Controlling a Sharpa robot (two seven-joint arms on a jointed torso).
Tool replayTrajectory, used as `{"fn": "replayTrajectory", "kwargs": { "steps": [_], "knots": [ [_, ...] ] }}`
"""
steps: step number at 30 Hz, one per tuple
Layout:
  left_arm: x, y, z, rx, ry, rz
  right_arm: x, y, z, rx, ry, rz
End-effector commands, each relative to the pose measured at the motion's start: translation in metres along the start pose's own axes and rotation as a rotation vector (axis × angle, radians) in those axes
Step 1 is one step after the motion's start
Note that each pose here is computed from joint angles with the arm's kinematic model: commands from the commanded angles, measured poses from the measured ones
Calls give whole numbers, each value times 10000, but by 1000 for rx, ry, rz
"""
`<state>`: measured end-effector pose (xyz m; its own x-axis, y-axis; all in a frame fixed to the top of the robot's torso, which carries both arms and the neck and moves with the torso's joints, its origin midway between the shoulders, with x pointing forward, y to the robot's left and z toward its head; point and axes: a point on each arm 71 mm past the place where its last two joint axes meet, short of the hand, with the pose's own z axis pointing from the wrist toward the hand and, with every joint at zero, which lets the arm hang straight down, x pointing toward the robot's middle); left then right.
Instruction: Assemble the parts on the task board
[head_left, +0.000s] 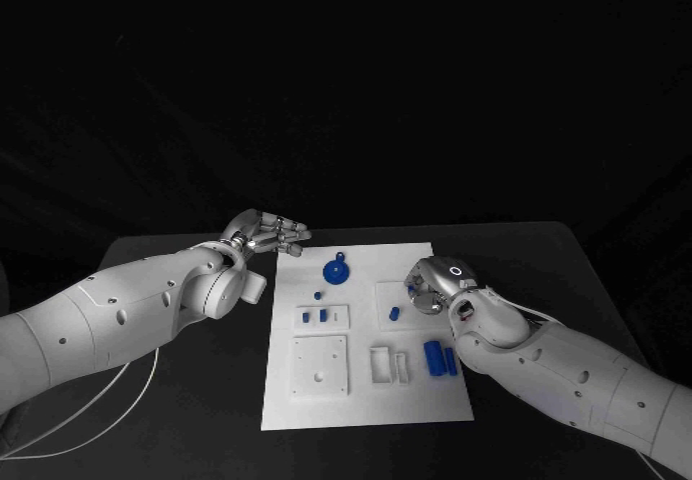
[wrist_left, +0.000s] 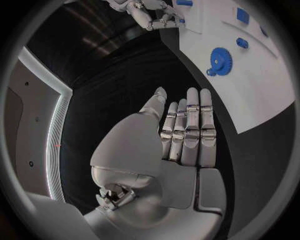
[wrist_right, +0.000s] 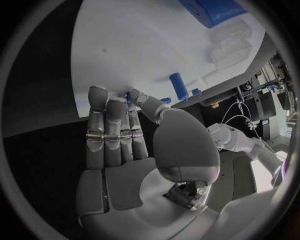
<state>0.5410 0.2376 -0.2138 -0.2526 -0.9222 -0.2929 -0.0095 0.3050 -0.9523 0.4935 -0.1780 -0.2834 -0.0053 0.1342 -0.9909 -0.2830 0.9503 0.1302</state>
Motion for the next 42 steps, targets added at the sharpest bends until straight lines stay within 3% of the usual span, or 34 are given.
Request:
{"fn": "replayTrajectory", "kwargs": {
  "steps": [1,15,26,34,42],
  "knots": [
    [6,-13,6,4,8,-8,45,13,-33,4,22,-18],
    [-43,5,9,1,-8,-3,-225,96,-26,-23,-78,55],
    [-63,12,6,-1,-13,-2,-392,127,-61,-42,-101,113],
    [-63,9,2,2,-15,-3,-466,402,-185,-123,-111,206],
    [-39,2,16,4,-18,-6,-405,718,-315,-196,-97,265]
  ]
}}
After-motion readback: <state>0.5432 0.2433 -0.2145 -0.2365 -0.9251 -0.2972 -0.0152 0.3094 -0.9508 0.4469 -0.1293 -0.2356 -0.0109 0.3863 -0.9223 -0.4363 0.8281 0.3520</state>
